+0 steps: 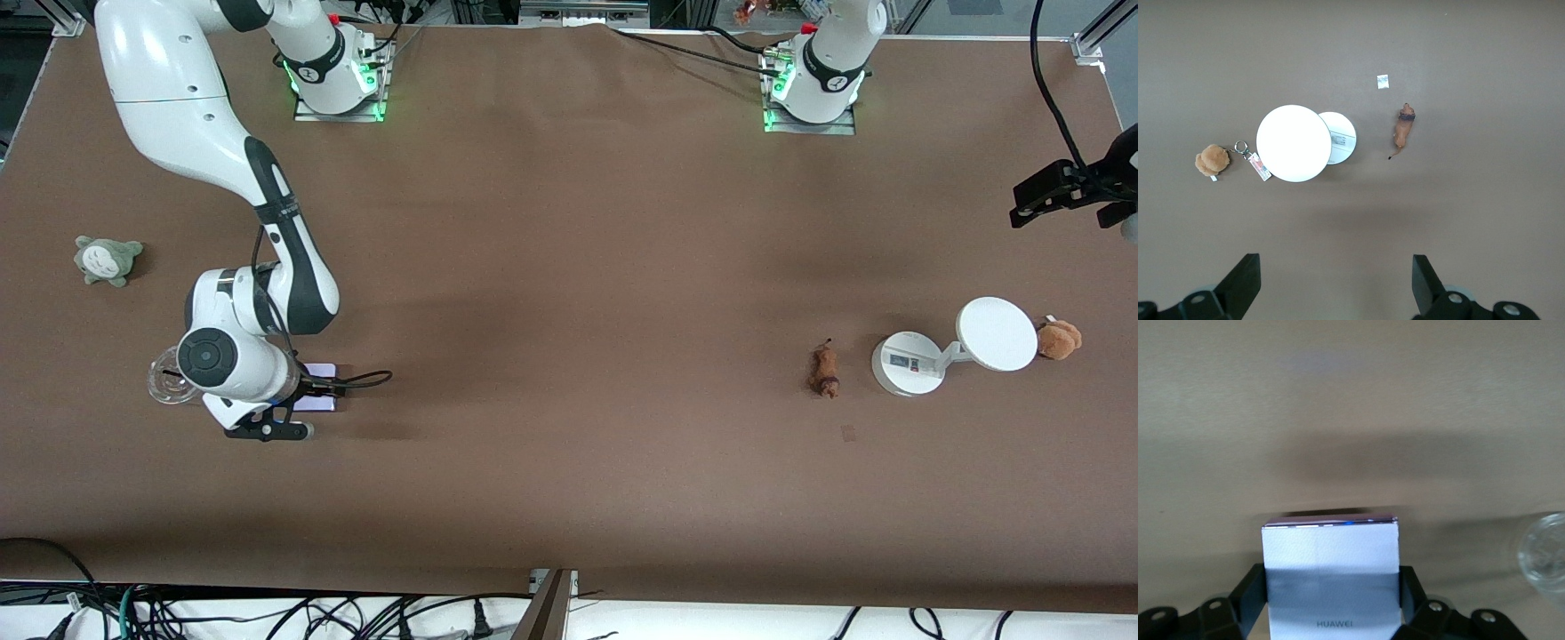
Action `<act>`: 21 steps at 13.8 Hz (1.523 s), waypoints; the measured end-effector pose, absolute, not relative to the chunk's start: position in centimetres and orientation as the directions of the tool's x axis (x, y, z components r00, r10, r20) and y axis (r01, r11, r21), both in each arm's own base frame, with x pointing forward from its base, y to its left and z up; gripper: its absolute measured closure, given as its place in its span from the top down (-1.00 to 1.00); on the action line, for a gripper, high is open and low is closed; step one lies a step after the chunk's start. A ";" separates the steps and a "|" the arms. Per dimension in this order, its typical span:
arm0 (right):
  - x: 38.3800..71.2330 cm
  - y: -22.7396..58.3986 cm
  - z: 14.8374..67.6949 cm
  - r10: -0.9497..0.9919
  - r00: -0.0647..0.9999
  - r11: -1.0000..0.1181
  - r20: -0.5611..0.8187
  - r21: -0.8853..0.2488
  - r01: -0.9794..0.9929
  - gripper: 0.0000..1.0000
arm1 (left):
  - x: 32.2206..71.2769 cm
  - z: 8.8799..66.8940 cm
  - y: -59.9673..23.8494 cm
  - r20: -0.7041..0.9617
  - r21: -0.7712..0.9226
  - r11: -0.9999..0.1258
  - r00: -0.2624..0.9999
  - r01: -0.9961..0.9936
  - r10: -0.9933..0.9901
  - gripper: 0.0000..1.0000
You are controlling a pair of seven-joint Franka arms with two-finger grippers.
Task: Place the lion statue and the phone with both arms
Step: 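Carry the phone box with the right gripper toward the glass cup and lower it, then open the right gripper and withdraw it from the phone box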
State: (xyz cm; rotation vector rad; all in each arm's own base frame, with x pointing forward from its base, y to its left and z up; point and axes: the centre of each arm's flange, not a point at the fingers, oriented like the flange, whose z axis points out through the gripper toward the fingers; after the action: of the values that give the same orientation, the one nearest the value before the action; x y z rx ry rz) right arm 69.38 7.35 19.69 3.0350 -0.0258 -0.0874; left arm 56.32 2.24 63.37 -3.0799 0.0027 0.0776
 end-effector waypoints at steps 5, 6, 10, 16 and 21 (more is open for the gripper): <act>69.6 5.3 19.9 -0.006 0.999 -0.992 -0.054 0.123 0.001 0.68 | 56.3 63.4 2.6 -0.050 -0.061 -0.998 0.999 0.010 0.013 1.00; 69.6 5.2 19.9 -0.007 0.998 -0.992 -0.055 0.123 0.000 0.68 | 56.3 63.3 2.9 -0.051 -0.062 -0.998 0.999 0.015 0.019 1.00; 69.7 4.5 19.9 0.002 0.999 -0.992 -0.053 0.125 0.009 0.97 | 56.3 63.1 2.1 -0.067 -0.077 -0.997 0.998 0.009 0.014 1.00; 71.9 5.5 29.9 0.028 0.999 -0.993 -0.025 0.114 0.031 1.00 | 56.0 63.1 2.5 -0.082 -0.080 -0.997 0.996 0.018 0.024 1.00; 70.1 5.4 42.0 0.064 0.996 -0.993 -0.065 0.096 0.070 1.00 | 56.3 63.2 2.1 -0.061 -0.048 -0.999 0.998 0.022 0.024 1.00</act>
State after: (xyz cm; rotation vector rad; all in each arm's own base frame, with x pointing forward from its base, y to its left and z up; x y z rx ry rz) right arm 70.08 5.39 42.05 3.0404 0.1017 -0.0945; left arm 56.31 2.13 63.24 -3.0931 -0.0356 0.0949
